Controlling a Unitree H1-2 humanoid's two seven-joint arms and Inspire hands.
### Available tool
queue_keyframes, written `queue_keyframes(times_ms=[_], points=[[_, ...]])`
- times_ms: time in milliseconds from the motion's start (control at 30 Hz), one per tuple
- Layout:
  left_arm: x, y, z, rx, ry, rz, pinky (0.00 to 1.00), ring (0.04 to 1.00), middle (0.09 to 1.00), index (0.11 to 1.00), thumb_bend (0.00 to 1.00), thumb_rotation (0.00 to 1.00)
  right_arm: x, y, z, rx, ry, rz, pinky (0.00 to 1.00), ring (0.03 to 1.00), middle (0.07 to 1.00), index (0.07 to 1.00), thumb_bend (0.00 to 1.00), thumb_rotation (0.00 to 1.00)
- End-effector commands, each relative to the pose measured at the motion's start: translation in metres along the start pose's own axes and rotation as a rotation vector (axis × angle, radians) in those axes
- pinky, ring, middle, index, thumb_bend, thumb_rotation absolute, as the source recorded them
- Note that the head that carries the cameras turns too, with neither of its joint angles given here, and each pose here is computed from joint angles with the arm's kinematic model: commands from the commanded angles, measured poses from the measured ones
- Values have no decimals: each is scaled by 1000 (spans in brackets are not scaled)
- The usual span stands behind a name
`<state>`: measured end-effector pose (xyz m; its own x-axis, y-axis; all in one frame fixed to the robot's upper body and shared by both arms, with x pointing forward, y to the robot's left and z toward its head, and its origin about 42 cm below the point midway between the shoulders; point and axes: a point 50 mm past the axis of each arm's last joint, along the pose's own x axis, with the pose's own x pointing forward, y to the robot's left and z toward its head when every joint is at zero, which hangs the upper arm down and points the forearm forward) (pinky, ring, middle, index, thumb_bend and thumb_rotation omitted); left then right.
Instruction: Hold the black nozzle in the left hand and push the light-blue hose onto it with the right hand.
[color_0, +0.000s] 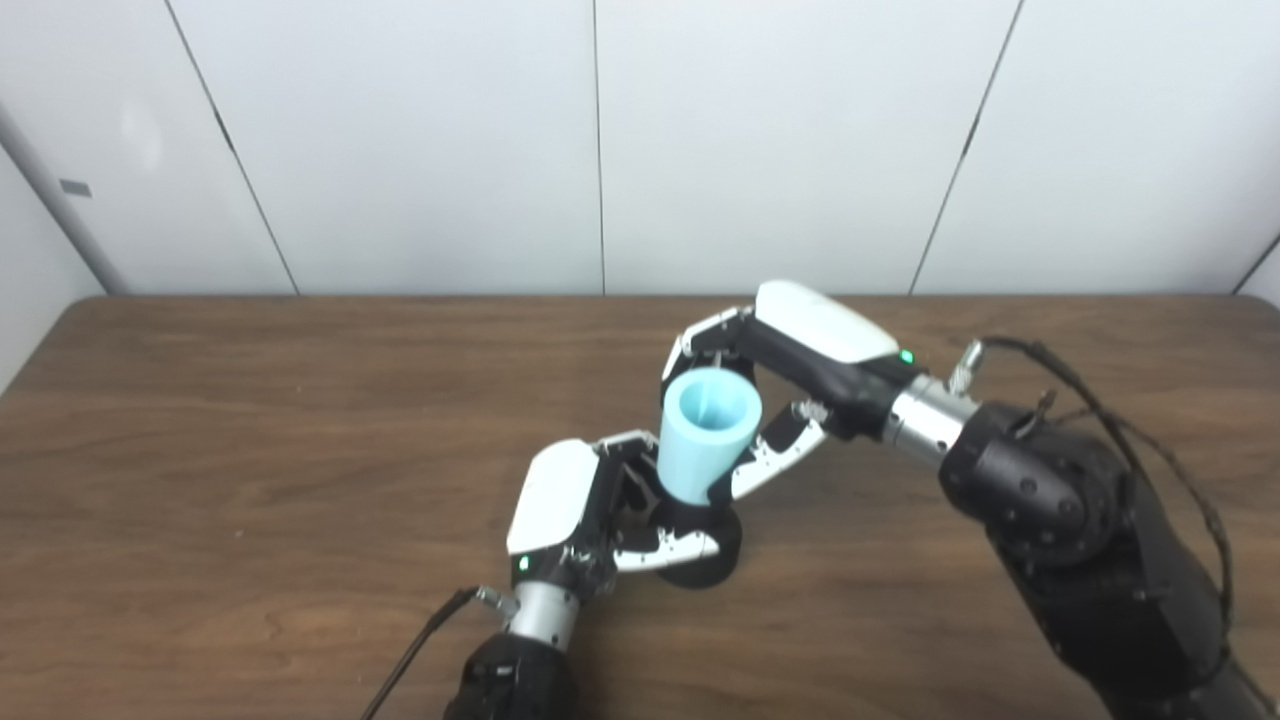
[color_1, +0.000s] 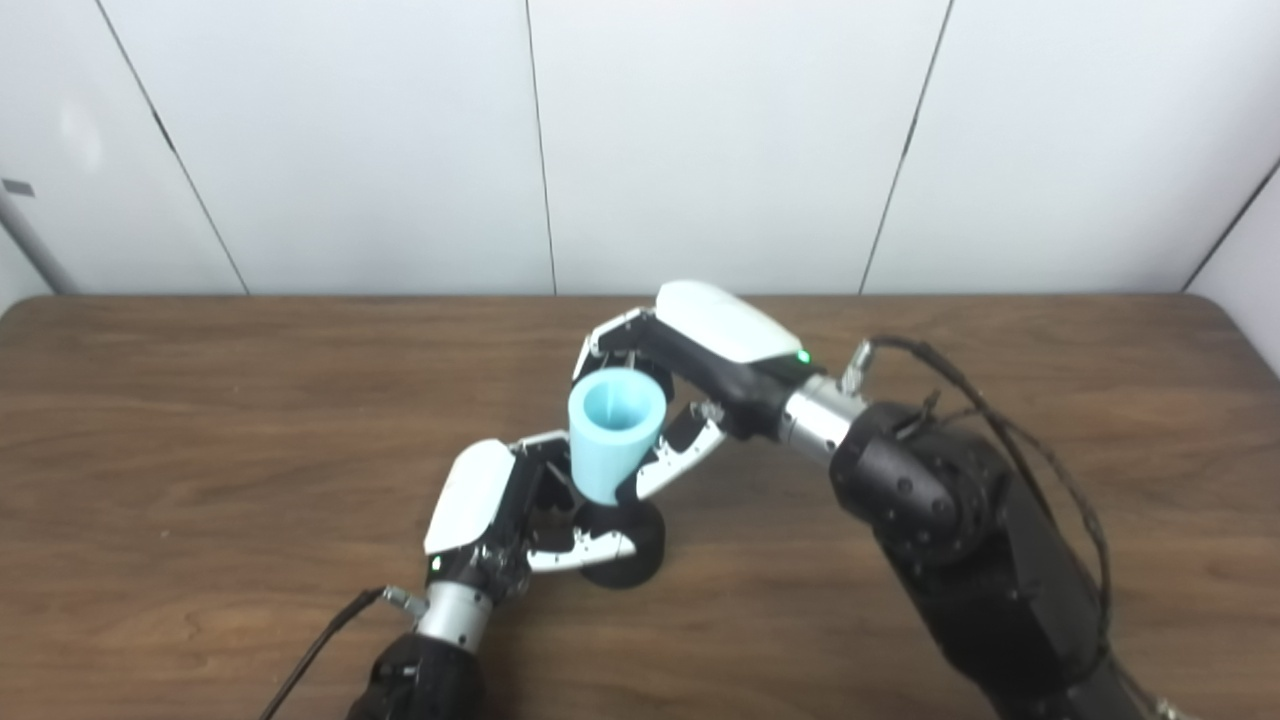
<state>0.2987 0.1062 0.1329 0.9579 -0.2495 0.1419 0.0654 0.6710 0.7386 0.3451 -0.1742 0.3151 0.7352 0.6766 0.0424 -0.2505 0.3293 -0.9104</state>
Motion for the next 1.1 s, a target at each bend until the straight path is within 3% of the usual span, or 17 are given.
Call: queue_keyframes(times_ms=[0,433,533,567,600,667,833,967,1067], points=[[-11,-14,-9,29,52,-100,381,391,431,516,499,0,1,-15,2,-48,-5,-9,350,392,504,515,497,0],[-11,-13,-8,30,49,-99,374,392,428,518,498,0,-10,-4,-7,-33,37,54,360,403,517,553,495,0],[-11,-13,-9,29,47,-101,367,390,428,522,498,0,-13,-2,-7,-27,40,48,422,403,515,539,512,0],[-11,-13,-9,29,49,-104,370,390,430,522,498,0,-13,-1,-7,-27,39,45,446,481,568,517,517,65],[-11,-13,-9,29,51,-106,361,389,429,523,498,0,-14,-1,-6,-28,38,43,465,527,600,583,698,49],[-11,-13,-9,31,53,-109,352,387,429,524,498,0,-14,0,-6,-36,33,38,487,569,629,642,853,42],[-12,-13,-9,32,52,-118,347,385,428,523,497,0,-15,-2,-4,-59,30,33,566,651,705,721,949,135],[-12,-12,-10,36,52,-120,337,383,428,522,497,0,-13,-4,-3,-57,35,22,537,622,698,753,959,172],[-12,-12,-10,34,52,-122,337,382,429,522,497,0,-13,-5,-2,-56,34,15,601,674,731,765,970,187]])
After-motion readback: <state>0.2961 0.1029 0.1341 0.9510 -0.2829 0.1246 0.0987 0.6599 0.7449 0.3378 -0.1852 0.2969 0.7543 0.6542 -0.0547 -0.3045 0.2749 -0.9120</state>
